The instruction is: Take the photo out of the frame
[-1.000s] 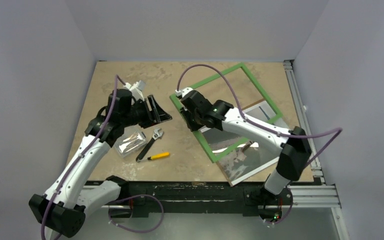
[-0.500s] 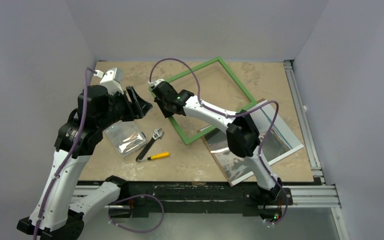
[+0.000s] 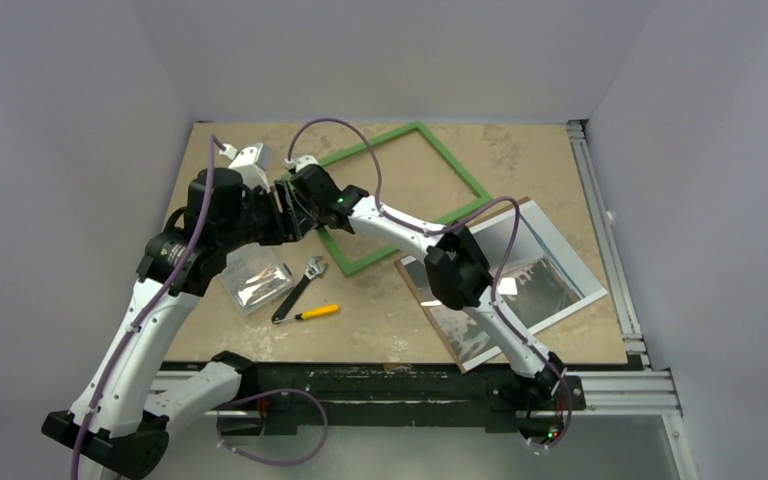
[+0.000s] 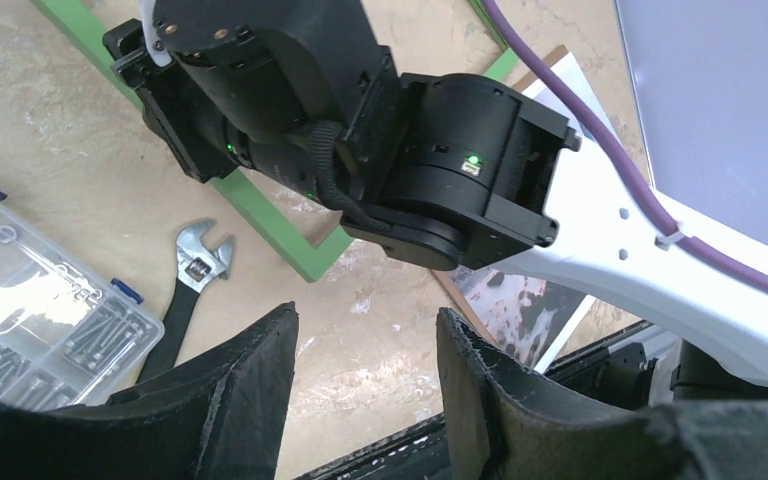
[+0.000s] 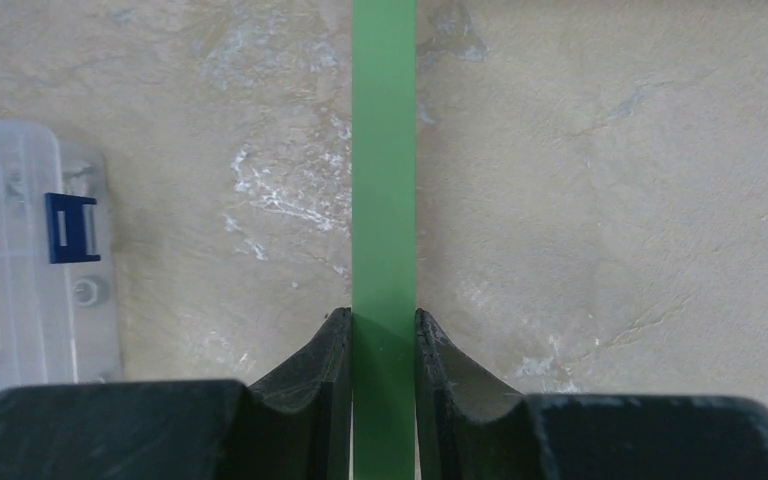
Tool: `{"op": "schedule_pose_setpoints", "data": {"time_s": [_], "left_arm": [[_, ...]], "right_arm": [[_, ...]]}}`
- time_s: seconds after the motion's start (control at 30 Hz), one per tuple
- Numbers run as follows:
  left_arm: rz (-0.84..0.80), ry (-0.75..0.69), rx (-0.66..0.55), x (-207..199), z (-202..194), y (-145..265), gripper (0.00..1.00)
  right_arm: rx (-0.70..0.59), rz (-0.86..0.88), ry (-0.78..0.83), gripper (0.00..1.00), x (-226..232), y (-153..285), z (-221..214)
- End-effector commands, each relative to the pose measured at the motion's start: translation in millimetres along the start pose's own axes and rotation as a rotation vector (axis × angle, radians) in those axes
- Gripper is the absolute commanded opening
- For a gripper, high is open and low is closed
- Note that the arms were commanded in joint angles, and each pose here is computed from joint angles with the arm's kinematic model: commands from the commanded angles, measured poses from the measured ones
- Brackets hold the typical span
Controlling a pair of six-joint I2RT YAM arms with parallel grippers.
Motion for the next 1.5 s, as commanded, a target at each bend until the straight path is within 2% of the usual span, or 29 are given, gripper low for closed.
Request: {"op": "schedule_pose_setpoints", "data": {"time_s": [0.0,0.17,0.43,0.47,0.57,0.67,0.77,0.83,0.97,1.1,1.2,1.3,1.47], "left_arm": [[-0.027,-0.052,-0.05,-4.5,6.0,-3.3,0.51],[-0.024,-0.049,-0.04,-2.1,4.1,-11.5,0.51],[-0.005,-0.046,-0.013,4.8,-1.0,-25.0,0.51],[-0.003,-0.045,-0.011,5.5,-1.4,-26.3,0.51],[-0.001,-0.04,0.001,7.9,-2.5,-29.8,0.51],[-0.003,-0.036,0.011,10.2,-3.4,-32.6,0.51],[-0.013,-0.033,0.021,12.5,-4.6,-35.2,0.52],[-0.04,-0.033,0.034,12.8,-5.9,-37.0,0.53],[-0.133,-0.036,0.077,11.4,-11.8,-42.2,0.56],[-0.244,-0.003,0.161,8.9,-22.0,-52.8,0.61],[-0.342,0.042,0.257,4.3,-30.7,-66.8,0.68],[-0.401,0.051,0.377,-8.9,-51.4,-80.5,0.73],[-0.495,0.097,0.557,-37.7,-97.5,-102.7,0.74]], "right_arm": [[-0.16,-0.064,-0.08,0.0,-6.6,9.2,35.9],[-0.164,-0.132,-0.094,0.0,-18.2,0.3,31.9],[-0.159,-0.128,-0.079,0.0,-37.0,-10.1,27.7],[-0.156,-0.121,-0.071,0.05,-37.2,-9.9,28.4],[-0.15,-0.091,-0.05,0.42,-36.6,-3.7,33.0],[-0.135,-0.078,-0.07,0.67,-40.5,22.1,44.7],[-0.097,-0.082,-0.106,0.78,-50.3,59.0,49.2],[-0.059,-0.082,-0.159,0.79,-60.0,83.9,43.0],[0.068,-0.125,-0.253,0.79,-73.4,137.0,-5.6],[0.2,-0.171,-0.384,0.78,-75.0,181.6,-89.2],[0.25,-0.226,-0.503,0.78,-78.4,216.9,-150.4],[0.235,-0.321,-0.645,0.79,-89.3,251.8,-194.8],[0.153,-0.409,-0.882,0.79,-114.9,278.3,-244.8]]}}
Point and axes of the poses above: each gripper's point midway between its finger pads, its own y axis back along the fingers, its own x axis along the line the jaws close on, z = x × y, the point moved 10 cm from there along y, back along the fingers, and after that the axes turned 12 degrees about y, right-handed, at the moved point
